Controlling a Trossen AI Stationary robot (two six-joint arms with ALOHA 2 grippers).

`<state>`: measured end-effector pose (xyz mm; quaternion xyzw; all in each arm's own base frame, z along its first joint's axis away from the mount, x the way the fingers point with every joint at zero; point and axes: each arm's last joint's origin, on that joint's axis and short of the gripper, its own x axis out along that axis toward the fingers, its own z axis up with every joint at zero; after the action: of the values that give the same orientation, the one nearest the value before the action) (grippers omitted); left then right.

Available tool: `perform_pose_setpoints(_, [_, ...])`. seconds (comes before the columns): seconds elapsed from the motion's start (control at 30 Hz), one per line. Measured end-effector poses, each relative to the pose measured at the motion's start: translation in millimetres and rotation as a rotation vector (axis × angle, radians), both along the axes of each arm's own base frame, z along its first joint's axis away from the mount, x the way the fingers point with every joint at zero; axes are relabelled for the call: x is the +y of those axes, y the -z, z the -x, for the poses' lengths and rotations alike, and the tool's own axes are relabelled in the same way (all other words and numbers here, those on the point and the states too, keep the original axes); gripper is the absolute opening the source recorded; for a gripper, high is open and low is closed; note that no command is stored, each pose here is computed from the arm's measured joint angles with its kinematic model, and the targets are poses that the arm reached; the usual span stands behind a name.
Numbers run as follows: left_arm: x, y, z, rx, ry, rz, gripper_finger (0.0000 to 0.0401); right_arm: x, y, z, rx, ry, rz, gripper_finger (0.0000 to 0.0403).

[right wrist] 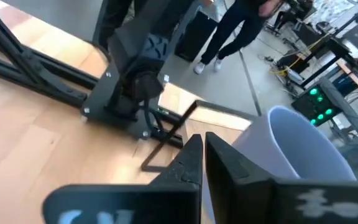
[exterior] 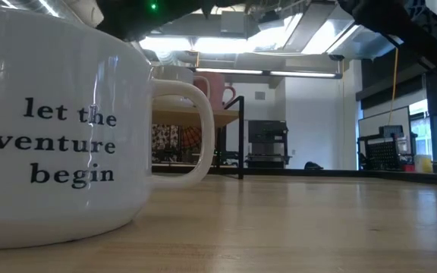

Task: Place coffee mugs
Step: Put the light purple mug on the shelf

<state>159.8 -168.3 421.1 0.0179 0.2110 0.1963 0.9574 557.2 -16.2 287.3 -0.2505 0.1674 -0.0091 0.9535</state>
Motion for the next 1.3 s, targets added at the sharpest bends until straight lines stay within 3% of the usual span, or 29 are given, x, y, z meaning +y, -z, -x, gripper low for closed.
perform_pose_setpoints(0.2, [10.8, 3.7, -0.5, 0.003, -0.1, 0.083, 0.0008, -9.3, -4.1, 9.1, 0.083, 0.034, -0.002, 0.0002])
perform_pose_setpoints(0.33, [34.7, 4.4, 1.8, 0.037, -0.213, 0.249, 0.0001, -12.3, -52.5, 36.9, 0.079, 0.029, 0.035, 0.0003])
perform_pose_setpoints(0.43, [57.9, 14.1, 0.0, 0.138, -0.284, 0.306, 0.0001, -13.1, -92.6, 64.6, 0.073, 0.022, 0.095, 0.0001])
perform_pose_setpoints(0.57, [81.1, 38.1, 6.5, 0.228, -0.357, 0.311, 0.0001, -16.5, -112.9, 91.7, 0.17, 0.047, 0.23, 0.0001])
perform_pose_setpoints(0.73, [100.0, 69.8, 18.7, 0.244, -0.407, 0.361, 0.0, -26.2, -166.2, 139.8, 0.141, 0.141, 0.387, 0.0001])
perform_pose_setpoints(1.03, [129.7, 101.4, 20.1, 0.305, -0.515, 0.301, 0.0, -41.0, -201.9, 183.1, 0.109, 0.242, 0.414, 0.0])
perform_pose_setpoints(1.3, [147.8, 100.5, 12.0, 0.327, -0.551, 0.241, 0.0, -43.9, -196.8, 186.3, 0.172, 0.239, 0.418, 0.0])
